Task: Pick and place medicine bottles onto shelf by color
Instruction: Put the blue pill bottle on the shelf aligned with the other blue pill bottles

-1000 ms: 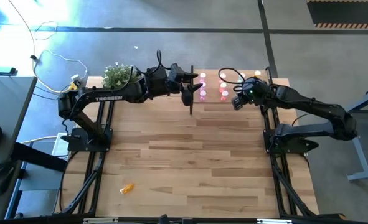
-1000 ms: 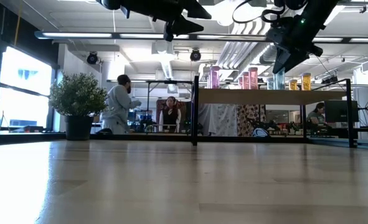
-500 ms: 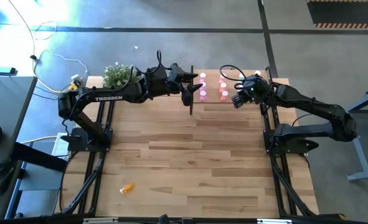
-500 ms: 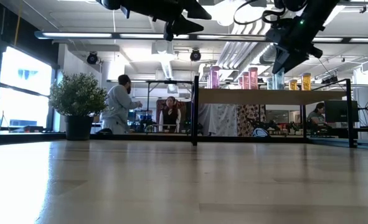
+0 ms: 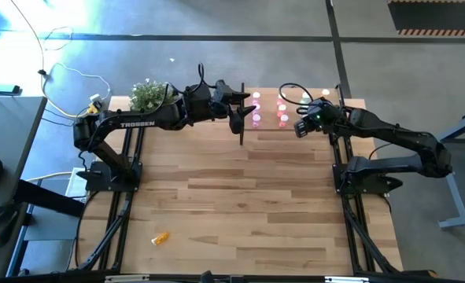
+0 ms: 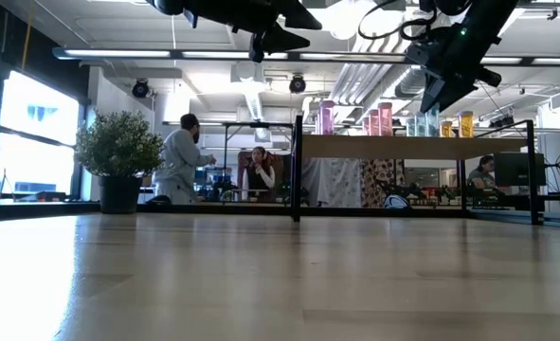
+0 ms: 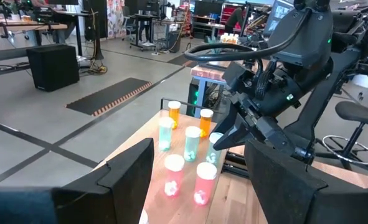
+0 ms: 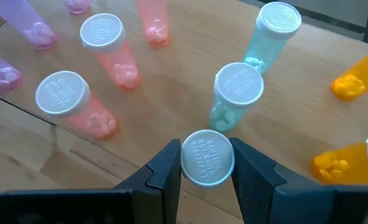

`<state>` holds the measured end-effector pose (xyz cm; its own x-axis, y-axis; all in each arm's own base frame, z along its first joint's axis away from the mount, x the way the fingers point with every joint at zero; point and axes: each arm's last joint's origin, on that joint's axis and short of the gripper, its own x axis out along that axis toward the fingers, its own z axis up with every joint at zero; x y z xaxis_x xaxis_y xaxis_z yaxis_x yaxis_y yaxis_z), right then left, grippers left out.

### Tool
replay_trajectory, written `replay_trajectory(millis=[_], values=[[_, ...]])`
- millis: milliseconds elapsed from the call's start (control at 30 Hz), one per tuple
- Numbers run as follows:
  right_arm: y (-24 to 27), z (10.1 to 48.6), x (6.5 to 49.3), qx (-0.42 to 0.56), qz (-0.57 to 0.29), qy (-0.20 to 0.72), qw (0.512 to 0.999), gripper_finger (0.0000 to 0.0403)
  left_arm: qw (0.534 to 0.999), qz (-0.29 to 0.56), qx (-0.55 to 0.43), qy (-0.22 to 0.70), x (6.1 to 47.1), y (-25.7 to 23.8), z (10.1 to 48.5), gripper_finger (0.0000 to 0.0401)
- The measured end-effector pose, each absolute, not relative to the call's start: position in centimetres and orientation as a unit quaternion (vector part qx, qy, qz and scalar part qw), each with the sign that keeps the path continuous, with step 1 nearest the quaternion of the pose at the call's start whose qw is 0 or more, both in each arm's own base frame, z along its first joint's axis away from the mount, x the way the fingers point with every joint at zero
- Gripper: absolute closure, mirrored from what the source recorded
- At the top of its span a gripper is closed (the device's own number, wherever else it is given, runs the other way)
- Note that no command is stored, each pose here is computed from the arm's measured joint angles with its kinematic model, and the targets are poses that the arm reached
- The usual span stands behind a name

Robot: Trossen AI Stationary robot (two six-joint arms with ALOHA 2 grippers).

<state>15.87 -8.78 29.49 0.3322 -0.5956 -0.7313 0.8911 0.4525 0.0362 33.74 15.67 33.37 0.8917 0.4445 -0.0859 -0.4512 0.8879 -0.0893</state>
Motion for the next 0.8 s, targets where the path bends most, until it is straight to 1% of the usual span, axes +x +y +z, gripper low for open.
replay_trajectory(millis=[433, 800], values=[[-8.73, 29.46, 15.85, 0.233, -0.47, 0.331, 0.784, 0.0292, 0.971, 0.231, -0.054, 0.031, 33.74, 15.67, 33.37, 0.0158], [-8.68, 29.42, 15.82, 0.235, -0.467, 0.335, 0.784, 0.0229, 0.971, 0.231, -0.054, 0.031, 33.75, 15.67, 33.36, 0.0158]])
